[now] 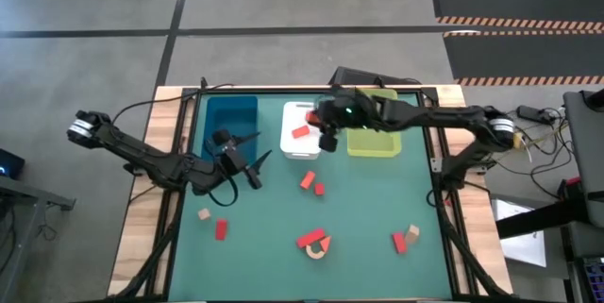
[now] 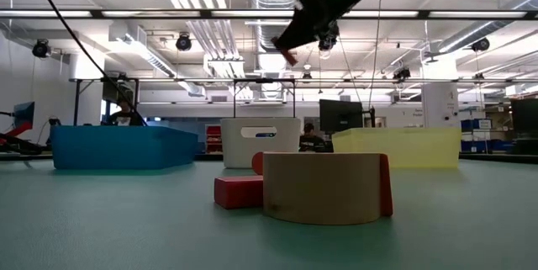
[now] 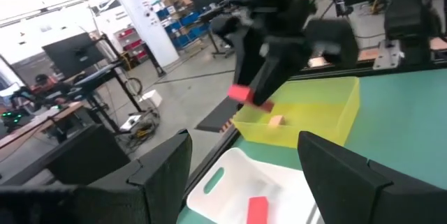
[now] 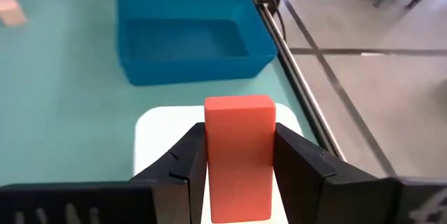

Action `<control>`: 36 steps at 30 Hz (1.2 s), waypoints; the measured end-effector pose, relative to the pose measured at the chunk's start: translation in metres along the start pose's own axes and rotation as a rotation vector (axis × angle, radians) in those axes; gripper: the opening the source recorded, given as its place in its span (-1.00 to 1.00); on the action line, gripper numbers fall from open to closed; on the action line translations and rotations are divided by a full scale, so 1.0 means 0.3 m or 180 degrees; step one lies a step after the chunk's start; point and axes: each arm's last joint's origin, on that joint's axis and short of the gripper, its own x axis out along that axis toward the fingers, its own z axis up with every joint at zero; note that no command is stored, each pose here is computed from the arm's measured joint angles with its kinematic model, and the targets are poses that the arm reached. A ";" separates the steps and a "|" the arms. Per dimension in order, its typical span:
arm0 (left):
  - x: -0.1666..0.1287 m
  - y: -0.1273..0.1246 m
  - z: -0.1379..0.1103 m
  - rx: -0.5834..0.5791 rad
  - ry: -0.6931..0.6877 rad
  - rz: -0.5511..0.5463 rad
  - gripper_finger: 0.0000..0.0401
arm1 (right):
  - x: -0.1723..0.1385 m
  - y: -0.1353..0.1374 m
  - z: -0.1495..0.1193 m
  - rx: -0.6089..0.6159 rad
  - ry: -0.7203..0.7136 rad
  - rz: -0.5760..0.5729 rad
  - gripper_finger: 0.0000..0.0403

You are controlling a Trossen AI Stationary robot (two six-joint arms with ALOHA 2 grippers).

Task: Sort & place blocks by color
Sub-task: Put the bottom right orange block into the white bin

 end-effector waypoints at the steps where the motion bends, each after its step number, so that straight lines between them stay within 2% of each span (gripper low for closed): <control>1: -0.001 0.003 0.002 -0.0010 -0.0004 0.0011 0.22 | 0.020 -0.013 0.006 -0.0033 0.0063 -0.0014 -0.42; 8: -0.010 0.021 -0.001 0.0037 0.0045 0.0085 0.22 | 0.186 -0.113 0.015 -0.0052 0.0381 0.0147 -0.42; 16: -0.012 0.023 -0.007 0.0061 0.0068 0.0115 0.22 | 0.333 -0.219 -0.035 0.0057 0.0806 0.0393 -0.42; 28: -0.014 0.016 -0.042 0.0054 0.0111 0.0113 0.22 | 0.479 -0.249 -0.106 0.0046 0.1215 0.0551 -0.42; 36: -0.014 0.016 -0.047 0.0046 0.0109 0.0115 0.22 | 0.530 -0.258 -0.134 0.0061 0.1502 0.0633 -0.42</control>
